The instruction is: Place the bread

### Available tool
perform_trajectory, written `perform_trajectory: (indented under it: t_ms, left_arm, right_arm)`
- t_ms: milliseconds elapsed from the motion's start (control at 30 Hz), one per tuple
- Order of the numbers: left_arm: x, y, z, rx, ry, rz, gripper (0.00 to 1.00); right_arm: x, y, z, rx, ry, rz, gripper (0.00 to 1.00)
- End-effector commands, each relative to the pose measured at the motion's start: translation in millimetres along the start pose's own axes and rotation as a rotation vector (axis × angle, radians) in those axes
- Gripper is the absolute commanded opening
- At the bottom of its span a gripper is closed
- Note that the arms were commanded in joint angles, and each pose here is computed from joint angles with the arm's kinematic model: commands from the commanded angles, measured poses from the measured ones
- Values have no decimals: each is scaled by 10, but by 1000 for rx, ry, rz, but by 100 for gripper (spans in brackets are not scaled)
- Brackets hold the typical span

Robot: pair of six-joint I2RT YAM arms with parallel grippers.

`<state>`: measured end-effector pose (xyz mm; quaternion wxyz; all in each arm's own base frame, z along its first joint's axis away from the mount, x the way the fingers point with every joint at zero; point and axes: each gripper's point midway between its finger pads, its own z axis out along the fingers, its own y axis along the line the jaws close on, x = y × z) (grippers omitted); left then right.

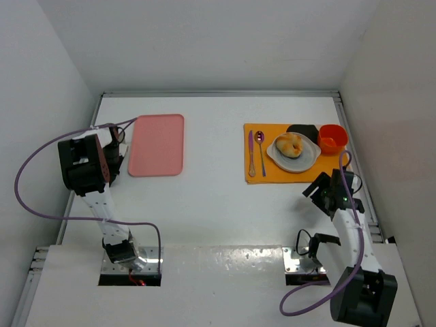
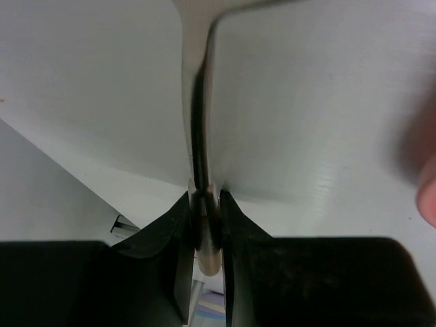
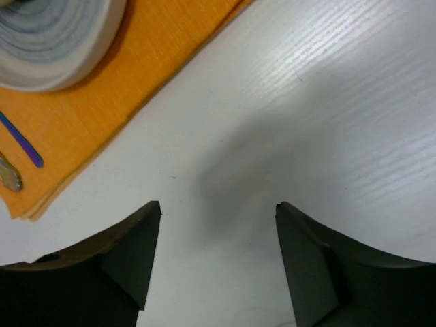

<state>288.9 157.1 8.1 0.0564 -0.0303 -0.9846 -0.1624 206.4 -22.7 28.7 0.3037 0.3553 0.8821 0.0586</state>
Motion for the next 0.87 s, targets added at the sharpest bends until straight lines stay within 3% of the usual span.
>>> perform_trajectory:
  t_ms: [0,267,833]
  left_arm:
    - [-109,-41,-84,52,-58,-41,25]
    - [-142,-145,-135,124,-73,-28,34]
    - [-184,-184,-211,126,-98,-5,37]
  right_arm:
    - [100,-134,-21,49,11,8,70]
    - [203,-196,-76,49,6,19,100]
    - [309,-366,-132,137,46,19,100]
